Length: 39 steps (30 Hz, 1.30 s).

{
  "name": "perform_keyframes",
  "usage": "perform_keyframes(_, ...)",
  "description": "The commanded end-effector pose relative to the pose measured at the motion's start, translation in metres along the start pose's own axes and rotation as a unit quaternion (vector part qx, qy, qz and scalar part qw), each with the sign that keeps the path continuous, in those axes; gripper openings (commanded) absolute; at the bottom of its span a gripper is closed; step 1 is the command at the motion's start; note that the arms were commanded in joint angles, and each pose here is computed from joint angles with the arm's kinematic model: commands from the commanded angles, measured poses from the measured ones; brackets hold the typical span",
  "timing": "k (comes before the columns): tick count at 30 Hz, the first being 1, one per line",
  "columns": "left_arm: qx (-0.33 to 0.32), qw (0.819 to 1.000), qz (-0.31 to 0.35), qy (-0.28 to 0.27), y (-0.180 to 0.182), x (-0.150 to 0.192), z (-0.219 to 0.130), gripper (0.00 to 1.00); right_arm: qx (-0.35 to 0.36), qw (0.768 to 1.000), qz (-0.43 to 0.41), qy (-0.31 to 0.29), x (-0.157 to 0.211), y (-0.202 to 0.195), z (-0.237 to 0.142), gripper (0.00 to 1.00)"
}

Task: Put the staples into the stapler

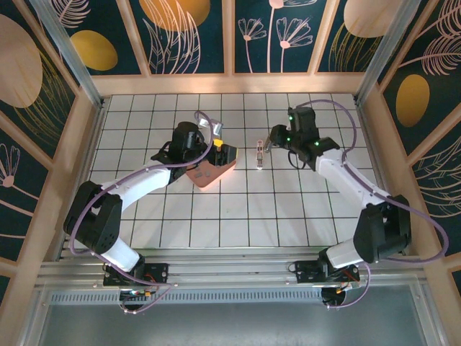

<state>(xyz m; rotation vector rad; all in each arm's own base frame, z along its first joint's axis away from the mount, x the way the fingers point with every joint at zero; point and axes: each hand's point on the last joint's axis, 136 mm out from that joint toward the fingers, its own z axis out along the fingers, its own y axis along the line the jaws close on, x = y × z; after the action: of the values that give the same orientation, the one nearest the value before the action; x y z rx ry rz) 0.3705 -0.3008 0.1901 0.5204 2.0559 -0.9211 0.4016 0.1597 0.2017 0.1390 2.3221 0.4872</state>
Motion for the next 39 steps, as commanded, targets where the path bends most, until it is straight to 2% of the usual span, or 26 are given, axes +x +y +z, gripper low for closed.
perform_keyframes(1,-0.03,0.999,-0.036,0.006,0.011,0.007,0.0,0.8,0.024,0.991,-0.07,0.108,0.033,-0.023,0.01,0.18)
perform_keyframes(5,-0.034,0.998,-0.045,0.038,0.016,0.018,0.005,0.81,0.051,0.981,-0.09,0.166,0.042,-0.041,0.028,0.18)
perform_keyframes(14,-0.046,0.996,-0.046,0.063,0.026,0.027,0.002,0.82,0.078,0.964,-0.117,0.227,0.044,-0.064,0.07,0.18)
perform_keyframes(28,-0.054,0.993,-0.063,0.088,0.041,0.036,0.005,0.82,0.12,0.944,-0.127,0.28,0.043,-0.087,0.106,0.19)
perform_keyframes(39,-0.059,0.991,-0.069,0.102,0.046,0.041,0.007,0.82,0.136,0.941,-0.091,0.295,0.051,-0.094,0.123,0.22)
